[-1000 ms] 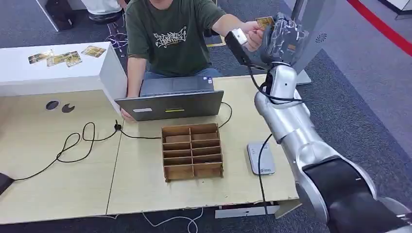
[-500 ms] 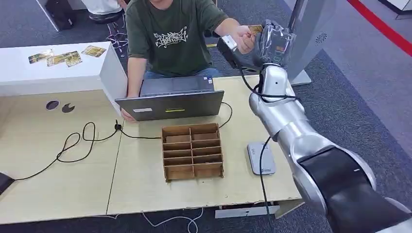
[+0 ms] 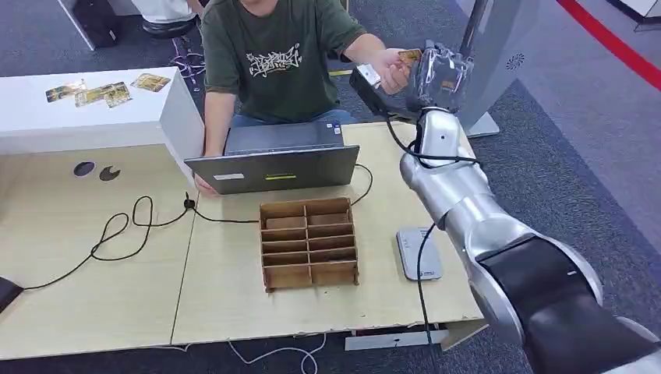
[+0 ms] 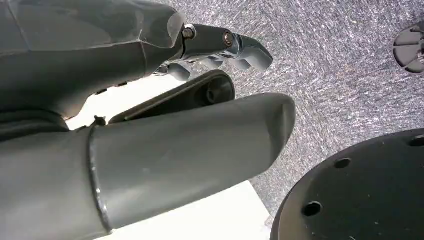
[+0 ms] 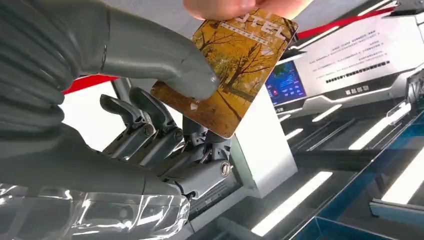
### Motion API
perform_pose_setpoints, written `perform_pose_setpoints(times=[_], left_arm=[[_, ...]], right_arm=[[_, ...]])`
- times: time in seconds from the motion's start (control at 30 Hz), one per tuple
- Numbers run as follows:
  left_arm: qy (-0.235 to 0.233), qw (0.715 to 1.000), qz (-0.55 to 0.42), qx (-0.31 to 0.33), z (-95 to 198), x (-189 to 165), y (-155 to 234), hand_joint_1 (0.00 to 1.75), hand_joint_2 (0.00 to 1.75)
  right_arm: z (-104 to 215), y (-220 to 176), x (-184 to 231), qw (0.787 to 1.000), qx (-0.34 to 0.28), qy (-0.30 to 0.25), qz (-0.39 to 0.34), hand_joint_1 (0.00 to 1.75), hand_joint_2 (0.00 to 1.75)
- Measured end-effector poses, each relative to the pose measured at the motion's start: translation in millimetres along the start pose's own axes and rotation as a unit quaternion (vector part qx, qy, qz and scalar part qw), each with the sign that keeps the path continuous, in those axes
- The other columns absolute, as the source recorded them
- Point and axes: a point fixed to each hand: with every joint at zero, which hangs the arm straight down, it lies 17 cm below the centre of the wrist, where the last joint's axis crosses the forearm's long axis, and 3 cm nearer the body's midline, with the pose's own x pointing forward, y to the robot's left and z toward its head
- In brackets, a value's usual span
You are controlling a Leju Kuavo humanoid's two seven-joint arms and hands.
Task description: Pass the card to the sensor for recognition and then transmit it.
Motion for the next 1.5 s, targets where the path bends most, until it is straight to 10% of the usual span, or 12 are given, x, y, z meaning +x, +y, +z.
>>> perform_pose_setpoints(times=[0.07,0.1,1.5], left_arm=[[0.000,1.000,0.000,0.000,0,0,0,0.00,0.00],[0.000,1.000,0.000,0.000,0,0,0,0.00,0.00],[-0.001,1.000,0.014,0.004,-1,1,0,0.00,0.00]], right_arm=[[0,1,0,1.000,0.001,0.000,0.000,0.80,1.75],[1,1,0,1.000,0.002,0.001,-0.001,0.00,1.75],[0,-14,-11,0.999,-0.029,0.017,-0.032,0.00,1.75]])
